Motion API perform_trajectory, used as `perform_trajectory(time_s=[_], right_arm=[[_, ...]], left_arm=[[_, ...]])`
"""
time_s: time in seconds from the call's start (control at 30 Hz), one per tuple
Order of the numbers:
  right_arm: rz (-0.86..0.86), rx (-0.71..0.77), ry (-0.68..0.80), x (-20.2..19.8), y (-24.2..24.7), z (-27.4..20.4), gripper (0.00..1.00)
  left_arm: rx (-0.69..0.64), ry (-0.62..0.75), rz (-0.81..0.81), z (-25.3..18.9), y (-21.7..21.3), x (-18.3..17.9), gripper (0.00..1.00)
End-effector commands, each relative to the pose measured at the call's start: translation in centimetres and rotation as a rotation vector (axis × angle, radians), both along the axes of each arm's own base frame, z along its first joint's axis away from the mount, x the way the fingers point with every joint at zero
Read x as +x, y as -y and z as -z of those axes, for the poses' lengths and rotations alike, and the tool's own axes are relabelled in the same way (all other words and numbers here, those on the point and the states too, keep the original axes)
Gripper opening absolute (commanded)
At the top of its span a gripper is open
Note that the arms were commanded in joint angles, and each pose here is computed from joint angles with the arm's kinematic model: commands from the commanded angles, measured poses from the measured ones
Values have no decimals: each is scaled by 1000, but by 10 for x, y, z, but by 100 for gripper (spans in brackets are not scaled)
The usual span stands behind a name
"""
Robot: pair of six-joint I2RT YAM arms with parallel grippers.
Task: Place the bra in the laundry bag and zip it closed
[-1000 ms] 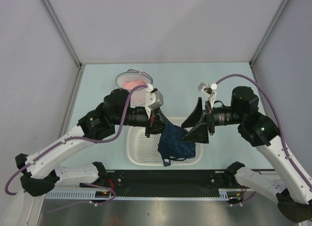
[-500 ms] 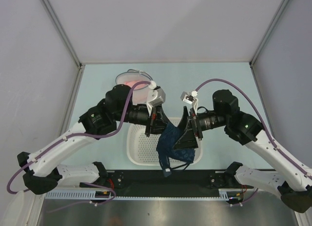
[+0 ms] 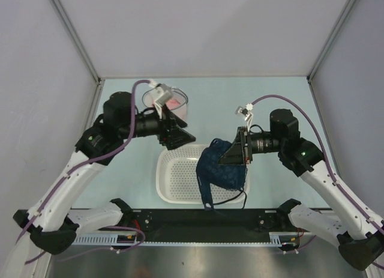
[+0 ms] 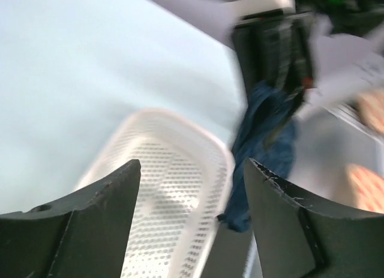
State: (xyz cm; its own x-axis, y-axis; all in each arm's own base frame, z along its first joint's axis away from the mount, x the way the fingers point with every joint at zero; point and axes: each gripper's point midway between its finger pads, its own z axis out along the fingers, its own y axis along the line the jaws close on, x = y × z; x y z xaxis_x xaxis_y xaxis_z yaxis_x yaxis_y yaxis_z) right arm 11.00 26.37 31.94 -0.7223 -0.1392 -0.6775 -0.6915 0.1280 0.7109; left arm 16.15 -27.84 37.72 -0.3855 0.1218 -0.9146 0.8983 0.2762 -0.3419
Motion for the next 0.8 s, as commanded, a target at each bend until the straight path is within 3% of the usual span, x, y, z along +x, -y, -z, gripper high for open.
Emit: perform_trajectory(time_s=[0.0,0.1,0.2,0.3,0.4,0.57,0.6,0.7,0.77], right_arm=[[74,71,8,12,17,-26,13],[136,120,4,24,23,-44,13],[202,176,-14,37,25,-63,13],[248,252,-55,48,26,-82,12],[249,351,-71,51,26,-101,11],[245,448,-70,56,25,-106,12],[239,460,-91,56,25,-106,12],[231,470,-82,60,23,-106,12],[213,454,-85,62,21,-103,12]], left_arm=[[19,86,-322,-9,-59,24,77],[-73,142,-334,-7,-62,19,78],[-248,157,-287,-19,-58,1,81],[-424,119,-273,-30,-60,-13,86],[-560,-17,-306,-37,-63,-15,90],[-582,-285,-335,-38,-52,-5,89],[-559,-393,-351,-33,-47,-1,89],[-519,-529,-207,-35,-29,-17,92],[-482,-546,-89,-41,-23,-27,94]])
